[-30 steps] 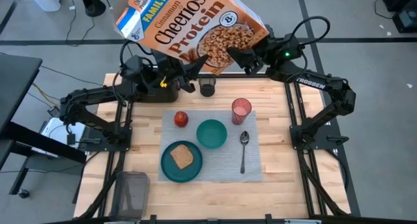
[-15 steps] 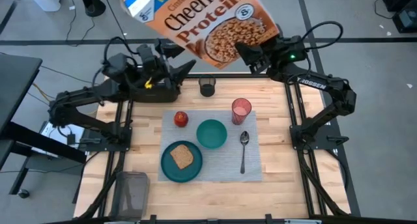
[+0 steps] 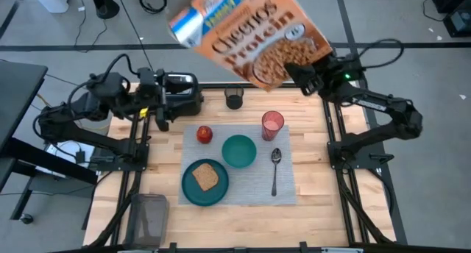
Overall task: Arrange a breakfast setting
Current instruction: Pour the cereal from the orange cereal box into the dark green bowl
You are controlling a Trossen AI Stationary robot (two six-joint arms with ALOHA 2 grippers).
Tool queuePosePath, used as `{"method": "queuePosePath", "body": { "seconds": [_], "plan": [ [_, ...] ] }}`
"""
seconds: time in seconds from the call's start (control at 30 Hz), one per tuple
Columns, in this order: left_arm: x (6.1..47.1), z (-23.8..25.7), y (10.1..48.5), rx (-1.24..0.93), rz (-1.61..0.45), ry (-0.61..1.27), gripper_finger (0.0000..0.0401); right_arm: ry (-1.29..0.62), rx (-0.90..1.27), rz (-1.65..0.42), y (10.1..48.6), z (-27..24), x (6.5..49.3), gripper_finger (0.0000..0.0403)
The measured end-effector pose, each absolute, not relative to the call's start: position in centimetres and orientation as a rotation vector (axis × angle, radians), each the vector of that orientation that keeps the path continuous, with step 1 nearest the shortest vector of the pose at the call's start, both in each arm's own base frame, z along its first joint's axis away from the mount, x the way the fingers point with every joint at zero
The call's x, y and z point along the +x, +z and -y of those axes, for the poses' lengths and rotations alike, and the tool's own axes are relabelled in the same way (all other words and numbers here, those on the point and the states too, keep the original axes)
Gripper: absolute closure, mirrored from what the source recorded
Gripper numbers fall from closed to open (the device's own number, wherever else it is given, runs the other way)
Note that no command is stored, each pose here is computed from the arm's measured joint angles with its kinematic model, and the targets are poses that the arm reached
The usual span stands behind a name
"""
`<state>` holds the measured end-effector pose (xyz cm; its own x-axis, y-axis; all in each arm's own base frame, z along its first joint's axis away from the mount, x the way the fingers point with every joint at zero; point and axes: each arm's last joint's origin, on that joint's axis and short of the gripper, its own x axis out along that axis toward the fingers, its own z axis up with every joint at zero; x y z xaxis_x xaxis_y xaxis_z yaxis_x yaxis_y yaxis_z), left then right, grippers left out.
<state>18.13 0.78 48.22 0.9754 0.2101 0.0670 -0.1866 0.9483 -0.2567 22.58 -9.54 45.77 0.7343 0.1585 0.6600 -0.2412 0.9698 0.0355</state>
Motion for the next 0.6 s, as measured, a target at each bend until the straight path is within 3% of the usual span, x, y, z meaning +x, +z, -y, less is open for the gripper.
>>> {"method": "queuePosePath", "body": {
  "seconds": [0.3,0.43,0.6],
  "plan": [
    [17.7,-0.6,48.9,-0.324,0.162,0.179,0.0092,0.245,0.213,0.616,40.4,7.7,16.8,0.0115],
    [17.8,-0.5,48.4,-0.231,0.106,0.166,0.0092,0.279,0.241,0.549,37.6,7.1,14.6,0.0115],
    [17.5,-0.7,47.9,-0.293,0.048,0.176,0.0092,0.344,0.253,0.467,34.5,6.2,12.6,0.0115]
  ]
}}
